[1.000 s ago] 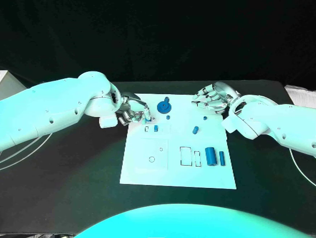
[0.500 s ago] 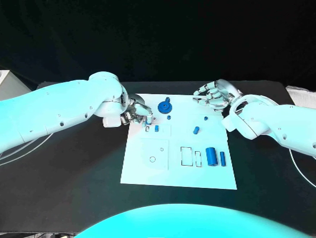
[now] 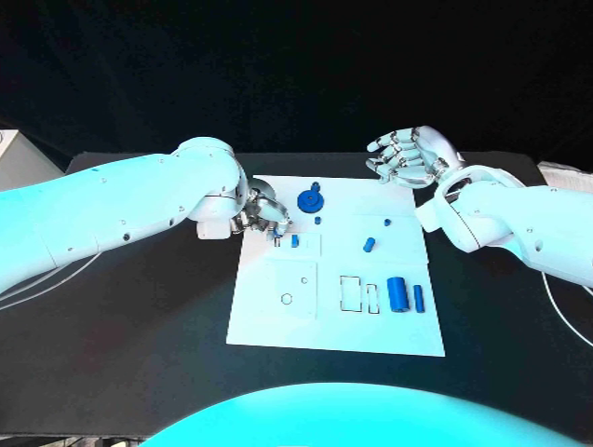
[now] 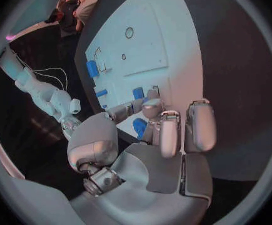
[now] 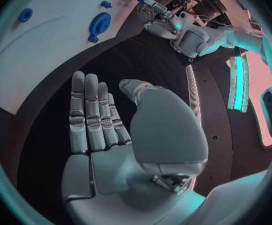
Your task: Assemble the parts on the task board
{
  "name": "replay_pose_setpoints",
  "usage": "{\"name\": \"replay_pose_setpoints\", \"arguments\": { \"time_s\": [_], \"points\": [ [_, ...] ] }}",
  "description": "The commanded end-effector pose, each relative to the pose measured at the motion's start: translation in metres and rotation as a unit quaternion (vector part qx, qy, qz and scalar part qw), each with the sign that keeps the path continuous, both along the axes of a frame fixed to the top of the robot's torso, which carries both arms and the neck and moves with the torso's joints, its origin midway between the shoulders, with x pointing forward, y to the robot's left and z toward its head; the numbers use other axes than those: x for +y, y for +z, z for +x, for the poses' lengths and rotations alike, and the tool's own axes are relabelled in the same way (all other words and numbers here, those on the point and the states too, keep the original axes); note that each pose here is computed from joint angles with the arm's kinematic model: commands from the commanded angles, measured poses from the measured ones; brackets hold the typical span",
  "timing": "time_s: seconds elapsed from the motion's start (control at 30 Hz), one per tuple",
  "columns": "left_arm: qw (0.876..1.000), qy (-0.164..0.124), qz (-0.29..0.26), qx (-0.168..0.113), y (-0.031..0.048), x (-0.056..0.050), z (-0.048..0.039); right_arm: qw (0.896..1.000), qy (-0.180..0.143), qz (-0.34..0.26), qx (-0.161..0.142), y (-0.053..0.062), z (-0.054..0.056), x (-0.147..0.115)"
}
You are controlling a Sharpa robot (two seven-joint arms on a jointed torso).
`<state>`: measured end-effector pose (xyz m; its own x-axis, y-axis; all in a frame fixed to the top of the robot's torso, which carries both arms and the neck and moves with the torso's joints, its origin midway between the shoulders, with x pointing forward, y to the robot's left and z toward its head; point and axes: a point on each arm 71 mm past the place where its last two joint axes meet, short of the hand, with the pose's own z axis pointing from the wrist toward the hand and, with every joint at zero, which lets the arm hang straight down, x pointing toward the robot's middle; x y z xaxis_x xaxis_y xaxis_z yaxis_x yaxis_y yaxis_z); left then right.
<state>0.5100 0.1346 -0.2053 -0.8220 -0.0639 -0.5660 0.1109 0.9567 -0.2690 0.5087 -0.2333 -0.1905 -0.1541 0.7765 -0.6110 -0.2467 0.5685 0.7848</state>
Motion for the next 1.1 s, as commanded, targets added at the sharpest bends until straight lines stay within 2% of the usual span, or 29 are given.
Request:
{"name": "replay_pose_setpoints", "arguments": {
  "time_s": [0.03,0.23,0.47,0.7,1.1],
  "points": [
    [0.999,-0.02,0.012,0.037,-0.0012,-0.002,-0.0028,0.999,0.004,0.022,-0.03,0.008,0.002,0.001],
    [0.997,-0.029,0.017,0.073,-0.0044,-0.002,-0.0025,0.998,0.003,0.033,-0.045,0.017,0.009,0.0],
    [0.996,-0.032,0.02,0.081,-0.0073,-0.003,-0.0016,0.997,0.0,0.045,-0.056,0.025,0.015,0.001],
    [0.997,-0.03,0.024,0.067,-0.0078,-0.004,0.0006,0.997,0.0,0.05,-0.06,0.029,0.018,0.002],
    [0.999,-0.023,0.027,0.021,-0.0057,-0.005,0.0049,0.997,0.004,0.052,-0.058,0.029,0.019,0.004]
  ]
}}
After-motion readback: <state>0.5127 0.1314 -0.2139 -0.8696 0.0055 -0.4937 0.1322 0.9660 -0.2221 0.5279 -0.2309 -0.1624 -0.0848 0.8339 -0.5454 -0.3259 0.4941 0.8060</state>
